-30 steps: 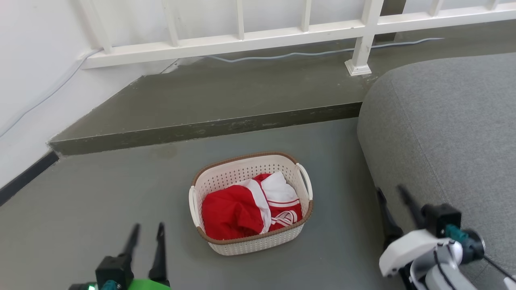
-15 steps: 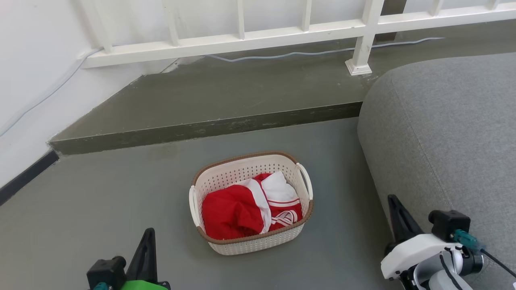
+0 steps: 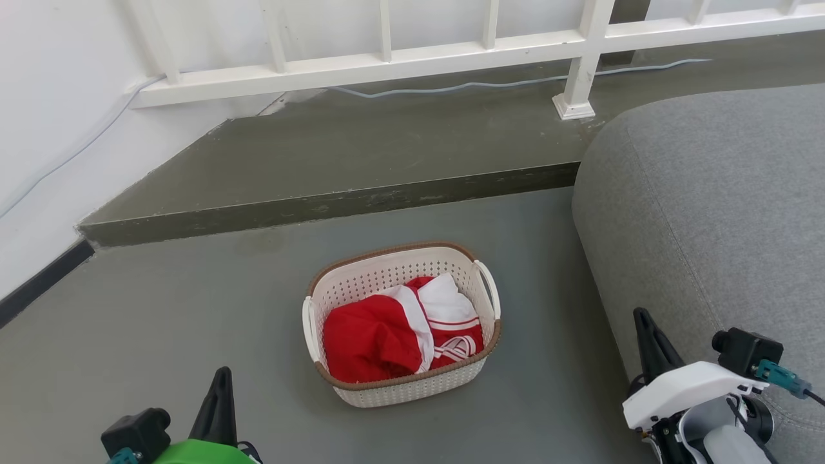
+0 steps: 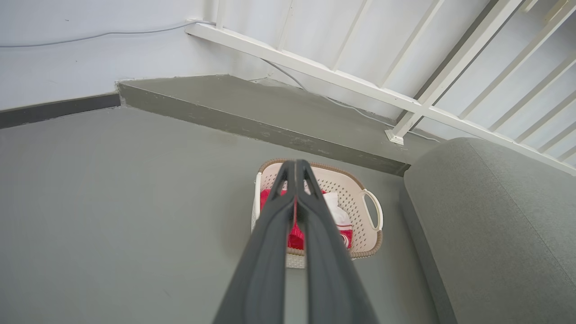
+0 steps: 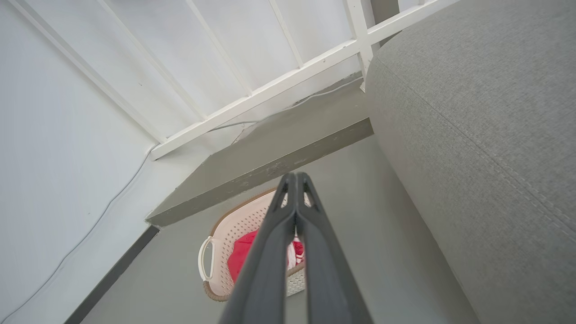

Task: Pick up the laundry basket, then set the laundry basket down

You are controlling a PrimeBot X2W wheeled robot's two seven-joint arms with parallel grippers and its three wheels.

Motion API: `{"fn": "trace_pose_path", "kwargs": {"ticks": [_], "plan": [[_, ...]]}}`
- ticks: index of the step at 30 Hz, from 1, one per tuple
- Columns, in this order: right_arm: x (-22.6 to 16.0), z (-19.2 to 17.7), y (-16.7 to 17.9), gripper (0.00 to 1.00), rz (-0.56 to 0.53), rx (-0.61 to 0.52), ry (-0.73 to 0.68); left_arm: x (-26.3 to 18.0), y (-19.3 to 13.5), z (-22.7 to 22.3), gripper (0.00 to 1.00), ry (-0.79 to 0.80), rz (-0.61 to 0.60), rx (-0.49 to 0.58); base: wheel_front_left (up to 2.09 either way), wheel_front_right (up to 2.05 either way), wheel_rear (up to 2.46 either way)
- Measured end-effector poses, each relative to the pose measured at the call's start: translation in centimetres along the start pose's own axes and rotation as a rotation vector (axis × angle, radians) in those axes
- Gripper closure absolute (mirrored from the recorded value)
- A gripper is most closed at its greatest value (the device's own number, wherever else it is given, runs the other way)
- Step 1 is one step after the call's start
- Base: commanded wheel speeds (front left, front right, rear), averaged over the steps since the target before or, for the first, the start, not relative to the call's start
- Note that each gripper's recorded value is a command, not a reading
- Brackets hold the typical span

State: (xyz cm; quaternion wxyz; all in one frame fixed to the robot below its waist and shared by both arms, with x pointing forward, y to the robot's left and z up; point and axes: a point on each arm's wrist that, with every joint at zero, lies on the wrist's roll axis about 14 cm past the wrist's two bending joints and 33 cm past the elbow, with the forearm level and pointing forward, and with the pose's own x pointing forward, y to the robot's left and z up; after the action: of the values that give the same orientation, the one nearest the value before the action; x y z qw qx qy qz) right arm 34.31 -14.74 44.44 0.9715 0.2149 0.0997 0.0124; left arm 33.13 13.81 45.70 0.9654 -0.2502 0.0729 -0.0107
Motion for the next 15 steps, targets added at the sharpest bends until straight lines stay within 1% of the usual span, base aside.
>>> {"fn": "trace_pose_path", "kwargs": {"ticks": [15], "plan": [[0.3,0.4,-1.2,1.0,-0.043,0.204,0.017,0.4,1.3,0.1,1.0,0.026,0.046,-0.184,0.0,0.0,0.0]]}}
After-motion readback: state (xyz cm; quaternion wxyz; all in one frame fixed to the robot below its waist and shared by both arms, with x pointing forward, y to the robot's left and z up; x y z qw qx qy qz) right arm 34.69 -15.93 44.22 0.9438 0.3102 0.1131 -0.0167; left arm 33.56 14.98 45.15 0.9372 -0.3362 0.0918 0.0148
